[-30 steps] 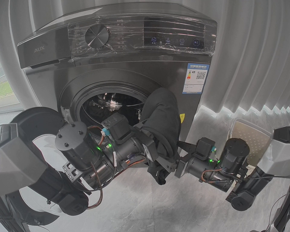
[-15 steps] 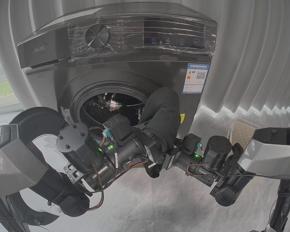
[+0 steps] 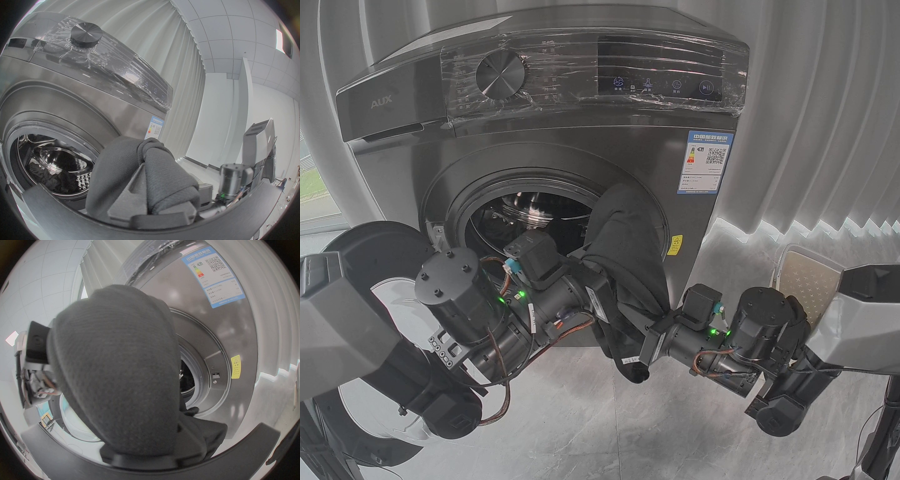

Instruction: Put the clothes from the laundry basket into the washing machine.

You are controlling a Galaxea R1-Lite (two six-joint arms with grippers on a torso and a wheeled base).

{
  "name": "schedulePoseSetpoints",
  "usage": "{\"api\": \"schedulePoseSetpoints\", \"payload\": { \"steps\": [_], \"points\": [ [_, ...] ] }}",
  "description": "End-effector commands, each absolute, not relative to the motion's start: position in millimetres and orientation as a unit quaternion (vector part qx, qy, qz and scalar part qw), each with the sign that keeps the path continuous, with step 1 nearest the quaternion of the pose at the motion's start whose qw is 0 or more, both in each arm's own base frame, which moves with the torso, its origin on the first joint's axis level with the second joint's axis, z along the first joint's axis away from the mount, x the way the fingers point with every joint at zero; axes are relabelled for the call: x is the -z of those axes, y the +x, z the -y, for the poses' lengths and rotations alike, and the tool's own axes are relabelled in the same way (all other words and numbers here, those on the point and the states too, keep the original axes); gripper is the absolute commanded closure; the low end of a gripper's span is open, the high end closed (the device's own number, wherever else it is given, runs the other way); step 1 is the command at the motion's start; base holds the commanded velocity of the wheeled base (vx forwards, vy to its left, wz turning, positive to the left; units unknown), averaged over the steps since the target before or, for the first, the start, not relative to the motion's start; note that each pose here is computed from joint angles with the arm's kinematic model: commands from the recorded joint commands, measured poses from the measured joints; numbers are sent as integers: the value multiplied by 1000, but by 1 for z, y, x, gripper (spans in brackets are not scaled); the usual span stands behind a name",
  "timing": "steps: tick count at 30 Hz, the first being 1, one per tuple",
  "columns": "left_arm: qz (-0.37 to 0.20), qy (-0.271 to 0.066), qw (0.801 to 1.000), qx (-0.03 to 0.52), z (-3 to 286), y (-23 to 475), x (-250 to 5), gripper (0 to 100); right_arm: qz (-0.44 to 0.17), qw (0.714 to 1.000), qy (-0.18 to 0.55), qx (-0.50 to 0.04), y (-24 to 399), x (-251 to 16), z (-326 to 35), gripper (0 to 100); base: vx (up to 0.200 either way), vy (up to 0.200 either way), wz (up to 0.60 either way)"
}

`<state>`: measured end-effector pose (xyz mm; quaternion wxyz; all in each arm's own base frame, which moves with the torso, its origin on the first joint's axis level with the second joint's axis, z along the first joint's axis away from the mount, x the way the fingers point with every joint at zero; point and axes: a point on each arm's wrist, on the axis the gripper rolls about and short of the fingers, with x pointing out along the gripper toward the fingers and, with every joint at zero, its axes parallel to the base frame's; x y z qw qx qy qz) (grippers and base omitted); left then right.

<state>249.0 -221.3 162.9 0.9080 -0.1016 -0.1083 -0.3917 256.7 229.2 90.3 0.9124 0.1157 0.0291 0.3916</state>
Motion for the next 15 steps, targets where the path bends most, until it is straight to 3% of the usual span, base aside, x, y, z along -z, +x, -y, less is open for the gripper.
{"api": "schedulePoseSetpoints", "payload": {
  "steps": [1, 8, 15],
  "points": [
    [105, -99, 912, 384, 218, 254, -160, 100, -20, 897, 118, -426, 220, -114, -223, 100, 0, 0, 0],
    [101, -99, 923, 358, 218, 268, -153, 100, -30, 869, 110, -481, 169, -128, -204, 100, 0, 0, 0],
    [100, -99, 924, 357, 222, 272, -149, 100, -42, 861, 103, -496, 156, -126, -197, 100, 0, 0, 0]
  ]
}}
